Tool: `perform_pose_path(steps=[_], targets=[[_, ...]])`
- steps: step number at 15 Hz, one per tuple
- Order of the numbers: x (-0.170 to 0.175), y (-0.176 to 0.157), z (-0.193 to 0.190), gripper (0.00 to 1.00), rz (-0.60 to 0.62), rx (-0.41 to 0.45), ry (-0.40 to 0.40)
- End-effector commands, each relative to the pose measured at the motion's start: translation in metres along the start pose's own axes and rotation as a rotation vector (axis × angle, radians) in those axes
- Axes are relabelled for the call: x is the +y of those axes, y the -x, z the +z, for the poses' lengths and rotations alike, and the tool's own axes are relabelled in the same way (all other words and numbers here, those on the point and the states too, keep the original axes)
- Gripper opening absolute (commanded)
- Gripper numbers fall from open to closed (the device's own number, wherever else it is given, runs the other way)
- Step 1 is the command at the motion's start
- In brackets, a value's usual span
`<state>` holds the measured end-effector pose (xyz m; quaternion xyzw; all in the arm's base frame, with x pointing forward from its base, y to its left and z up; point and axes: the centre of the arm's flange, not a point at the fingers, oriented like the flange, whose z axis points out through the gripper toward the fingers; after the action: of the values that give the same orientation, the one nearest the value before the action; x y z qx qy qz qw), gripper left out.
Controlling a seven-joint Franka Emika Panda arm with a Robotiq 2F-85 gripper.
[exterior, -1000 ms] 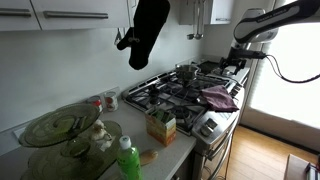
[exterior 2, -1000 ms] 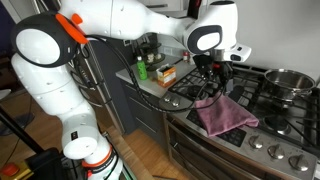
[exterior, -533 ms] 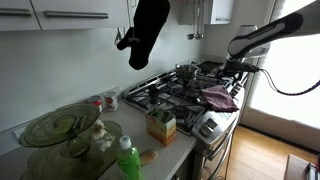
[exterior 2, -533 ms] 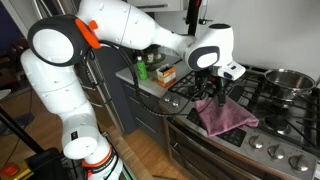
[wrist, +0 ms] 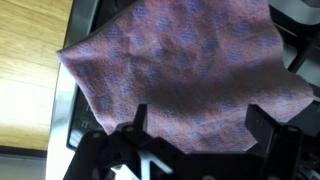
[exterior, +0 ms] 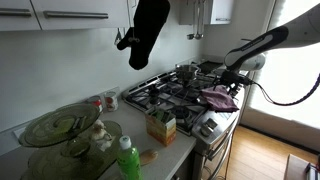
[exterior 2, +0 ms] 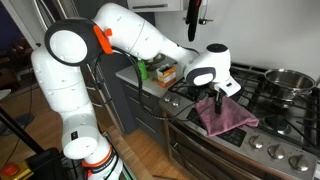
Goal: Pick up the pink cloth and wipe the bottom left cooker on the stove, put the pick cloth black onto the borehole
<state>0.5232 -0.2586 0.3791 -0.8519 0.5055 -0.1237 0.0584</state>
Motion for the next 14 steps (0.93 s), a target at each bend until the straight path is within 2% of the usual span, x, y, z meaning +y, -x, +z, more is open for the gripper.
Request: perform_pose_path(steps=[1, 4, 7, 9, 10, 11, 14], targets=[[0.004, 0.003, 0.018, 1.00, 0.028, 0.003, -0.089], [0.000, 0.001, 0.025, 1.00, 0.046, 0.029, -0.108], [0.001, 0.002, 0.038, 1.00, 0.047, 0.030, -0.056], [-0.001, 0.001, 0.045, 0.94, 0.022, 0.040, -0.021], [-0.001, 0.002, 0.050, 0.79, 0.007, 0.047, -0.007], [-0.002, 0.002, 0.053, 0.69, -0.007, 0.041, -0.001], [-0.014, 0.007, 0.052, 0.46, -0.054, 0.030, -0.003]])
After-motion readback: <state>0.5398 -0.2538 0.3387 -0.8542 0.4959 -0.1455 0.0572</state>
